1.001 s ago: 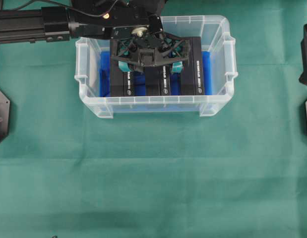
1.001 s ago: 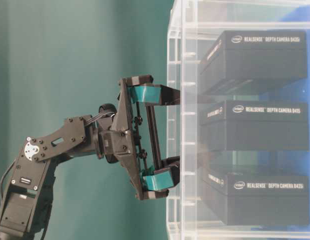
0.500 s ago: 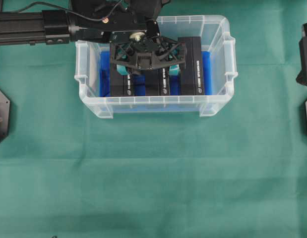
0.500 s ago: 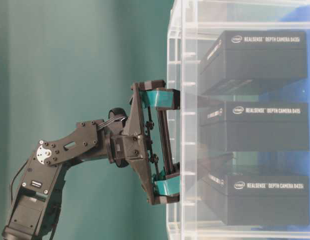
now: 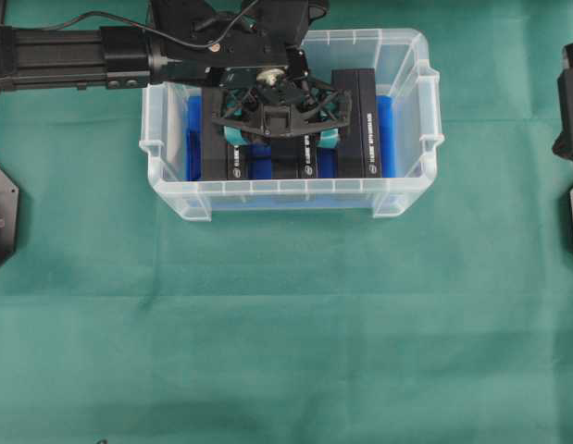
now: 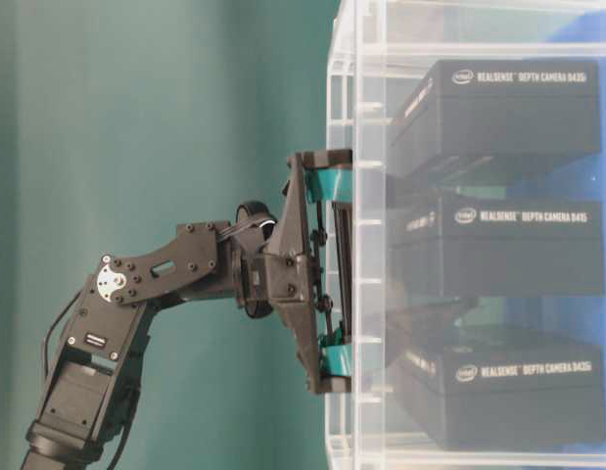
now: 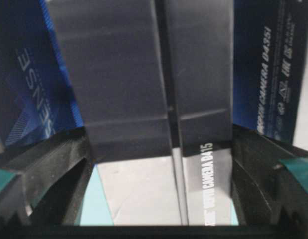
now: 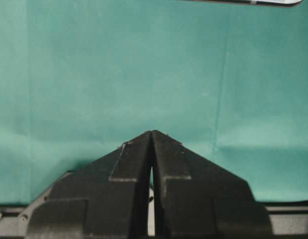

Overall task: Take the box out of the case with the left arm.
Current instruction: 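Lower the open left gripper around the middle box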

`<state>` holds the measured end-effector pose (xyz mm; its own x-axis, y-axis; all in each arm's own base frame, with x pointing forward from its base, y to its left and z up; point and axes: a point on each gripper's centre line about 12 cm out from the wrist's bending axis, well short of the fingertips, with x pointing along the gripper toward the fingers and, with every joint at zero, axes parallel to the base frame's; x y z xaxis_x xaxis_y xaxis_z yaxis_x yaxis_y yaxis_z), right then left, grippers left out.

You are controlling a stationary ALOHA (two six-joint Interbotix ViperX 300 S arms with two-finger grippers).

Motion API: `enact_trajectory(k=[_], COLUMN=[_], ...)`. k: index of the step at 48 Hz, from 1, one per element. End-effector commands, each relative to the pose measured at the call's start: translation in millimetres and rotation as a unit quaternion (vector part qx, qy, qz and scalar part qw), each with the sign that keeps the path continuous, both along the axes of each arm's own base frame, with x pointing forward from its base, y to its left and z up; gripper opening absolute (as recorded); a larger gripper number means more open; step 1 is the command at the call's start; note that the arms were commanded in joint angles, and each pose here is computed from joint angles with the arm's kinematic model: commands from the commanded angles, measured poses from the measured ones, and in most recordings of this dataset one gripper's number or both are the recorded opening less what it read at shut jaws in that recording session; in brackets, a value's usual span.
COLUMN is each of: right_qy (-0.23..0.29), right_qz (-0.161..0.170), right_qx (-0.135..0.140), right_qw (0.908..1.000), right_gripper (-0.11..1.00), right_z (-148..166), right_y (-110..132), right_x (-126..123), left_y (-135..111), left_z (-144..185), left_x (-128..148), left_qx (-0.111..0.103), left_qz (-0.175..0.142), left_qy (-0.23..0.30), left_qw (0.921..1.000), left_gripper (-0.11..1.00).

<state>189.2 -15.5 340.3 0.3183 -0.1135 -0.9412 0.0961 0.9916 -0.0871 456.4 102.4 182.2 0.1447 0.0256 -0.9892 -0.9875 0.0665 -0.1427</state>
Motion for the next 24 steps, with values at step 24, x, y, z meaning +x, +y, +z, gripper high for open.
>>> enact_trajectory(k=[24], right_qy=[-0.011], right_qz=[0.000], right_qx=[0.000], right_qw=[0.9999], right_gripper=[0.00], right_z=[5.2], right_y=[0.0], right_x=[1.3], left_y=[5.0], left_z=[16.1], left_x=[0.9], left_qx=[-0.001], left_qz=[0.042], left_qy=[-0.019], left_qw=[0.9989], left_gripper=[0.59])
